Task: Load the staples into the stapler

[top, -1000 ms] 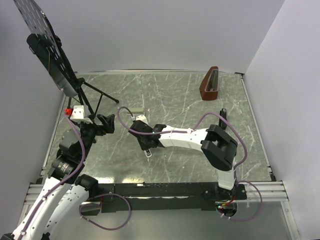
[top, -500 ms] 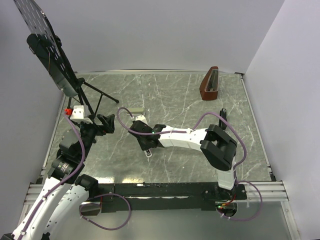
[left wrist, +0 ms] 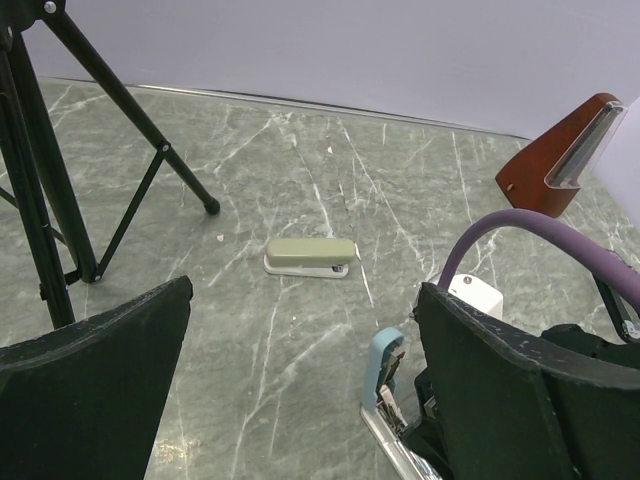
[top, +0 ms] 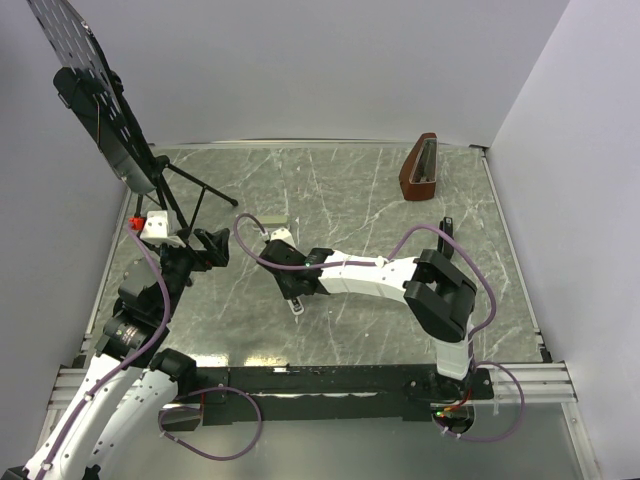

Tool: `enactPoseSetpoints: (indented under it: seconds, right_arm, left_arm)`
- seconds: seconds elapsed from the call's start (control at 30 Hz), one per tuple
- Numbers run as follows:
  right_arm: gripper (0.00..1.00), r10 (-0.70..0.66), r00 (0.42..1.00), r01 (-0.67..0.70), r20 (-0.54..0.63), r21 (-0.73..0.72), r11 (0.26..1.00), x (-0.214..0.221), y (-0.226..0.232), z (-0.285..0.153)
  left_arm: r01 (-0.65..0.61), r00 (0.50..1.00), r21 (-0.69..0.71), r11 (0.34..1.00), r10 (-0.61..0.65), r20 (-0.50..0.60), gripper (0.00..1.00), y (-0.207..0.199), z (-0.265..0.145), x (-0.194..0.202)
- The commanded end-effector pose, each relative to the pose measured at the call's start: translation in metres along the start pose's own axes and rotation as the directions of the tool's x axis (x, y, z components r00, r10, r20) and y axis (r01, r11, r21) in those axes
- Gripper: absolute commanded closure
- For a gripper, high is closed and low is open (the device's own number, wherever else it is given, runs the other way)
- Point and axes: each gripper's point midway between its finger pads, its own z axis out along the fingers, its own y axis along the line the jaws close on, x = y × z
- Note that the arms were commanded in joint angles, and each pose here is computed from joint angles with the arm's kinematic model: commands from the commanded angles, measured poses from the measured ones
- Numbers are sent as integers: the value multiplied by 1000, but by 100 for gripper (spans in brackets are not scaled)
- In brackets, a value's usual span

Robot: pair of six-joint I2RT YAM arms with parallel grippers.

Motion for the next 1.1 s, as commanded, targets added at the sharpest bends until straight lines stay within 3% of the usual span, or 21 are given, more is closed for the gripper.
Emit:
enactPoseSetpoints:
  seconds: [0.0,1.07]
  right_arm:
    - [84,13,996,-11,84,-24,1000,-28,6,-16]
    - [84,-15,1000,15,26,-18,1000,-9,6,2]
  left_arm:
    - [5,999,21,1000,-6,39,0,-4,0,-11]
    - [5,999,21,1000,-6,39,1,-4,-1,-11]
